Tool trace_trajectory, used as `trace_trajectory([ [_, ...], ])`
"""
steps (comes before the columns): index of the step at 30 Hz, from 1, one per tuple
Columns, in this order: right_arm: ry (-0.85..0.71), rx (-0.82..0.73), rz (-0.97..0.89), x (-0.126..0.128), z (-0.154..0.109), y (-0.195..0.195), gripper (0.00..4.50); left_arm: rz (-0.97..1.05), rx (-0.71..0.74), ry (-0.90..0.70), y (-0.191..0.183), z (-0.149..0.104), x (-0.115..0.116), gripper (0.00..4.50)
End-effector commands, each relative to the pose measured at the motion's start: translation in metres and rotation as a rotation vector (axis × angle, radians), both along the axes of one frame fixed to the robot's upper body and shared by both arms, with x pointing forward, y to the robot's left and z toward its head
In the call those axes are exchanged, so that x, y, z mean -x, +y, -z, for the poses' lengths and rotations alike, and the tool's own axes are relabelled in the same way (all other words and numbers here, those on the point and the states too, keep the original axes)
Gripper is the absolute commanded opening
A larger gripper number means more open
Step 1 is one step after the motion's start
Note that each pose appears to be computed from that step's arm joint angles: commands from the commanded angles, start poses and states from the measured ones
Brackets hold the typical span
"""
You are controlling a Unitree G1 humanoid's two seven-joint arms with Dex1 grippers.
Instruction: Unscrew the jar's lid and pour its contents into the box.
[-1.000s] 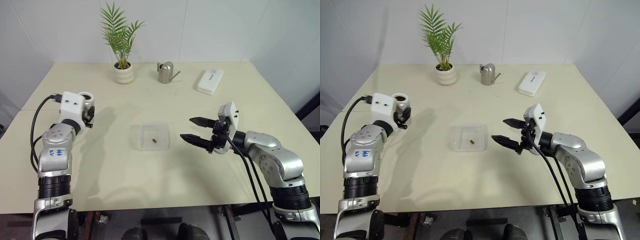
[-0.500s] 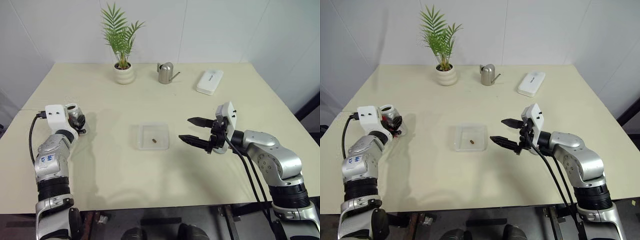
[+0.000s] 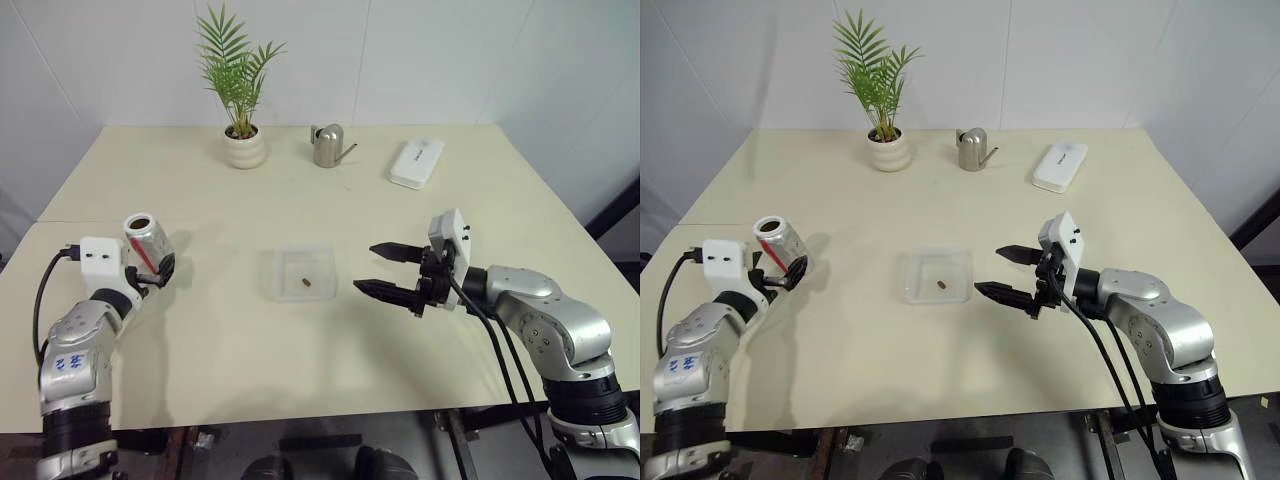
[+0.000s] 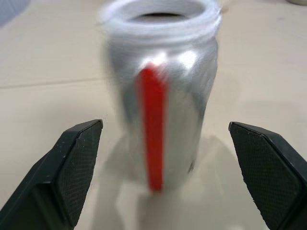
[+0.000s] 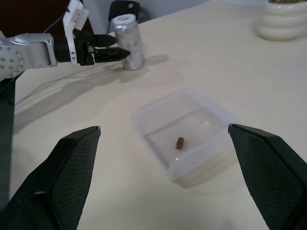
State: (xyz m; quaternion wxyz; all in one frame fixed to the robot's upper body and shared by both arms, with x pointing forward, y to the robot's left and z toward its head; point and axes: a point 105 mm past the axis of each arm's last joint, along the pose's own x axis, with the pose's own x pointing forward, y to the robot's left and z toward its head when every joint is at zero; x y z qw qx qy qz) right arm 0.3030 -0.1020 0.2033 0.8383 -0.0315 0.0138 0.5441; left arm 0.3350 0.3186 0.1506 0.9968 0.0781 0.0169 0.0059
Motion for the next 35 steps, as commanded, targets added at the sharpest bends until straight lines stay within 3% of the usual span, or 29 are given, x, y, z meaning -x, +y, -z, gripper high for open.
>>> trace_trajectory([
  [1,-0.052,-0.006,-0.036,0.008,-0.011,0.001,4.50,-0.007,-0.085,-0.034,0.016,-0.016,0.018,4.49],
  [7,-0.112,0.003,-0.064,0.007,-0.015,-0.006,4.50,0.115,-0.205,0.077,0.032,-0.012,0.051,4.49],
  [14,-0.255,0.080,-0.024,-0.004,-0.012,-0.027,4.50,0.627,-0.362,-0.012,-0.055,-0.033,0.063,4.49],
  [19,-0.167,0.127,0.006,-0.008,0.000,-0.059,4.50,0.870,-0.358,-0.104,-0.094,-0.045,0.064,4.49],
  [26,-0.244,0.176,0.068,-0.007,-0.008,-0.080,4.50,0.968,-0.386,-0.158,-0.112,-0.064,0.042,4.49],
  [35,-0.267,0.093,0.076,0.005,-0.022,-0.066,4.50,0.967,-0.342,-0.115,-0.106,-0.050,0.040,4.49],
])
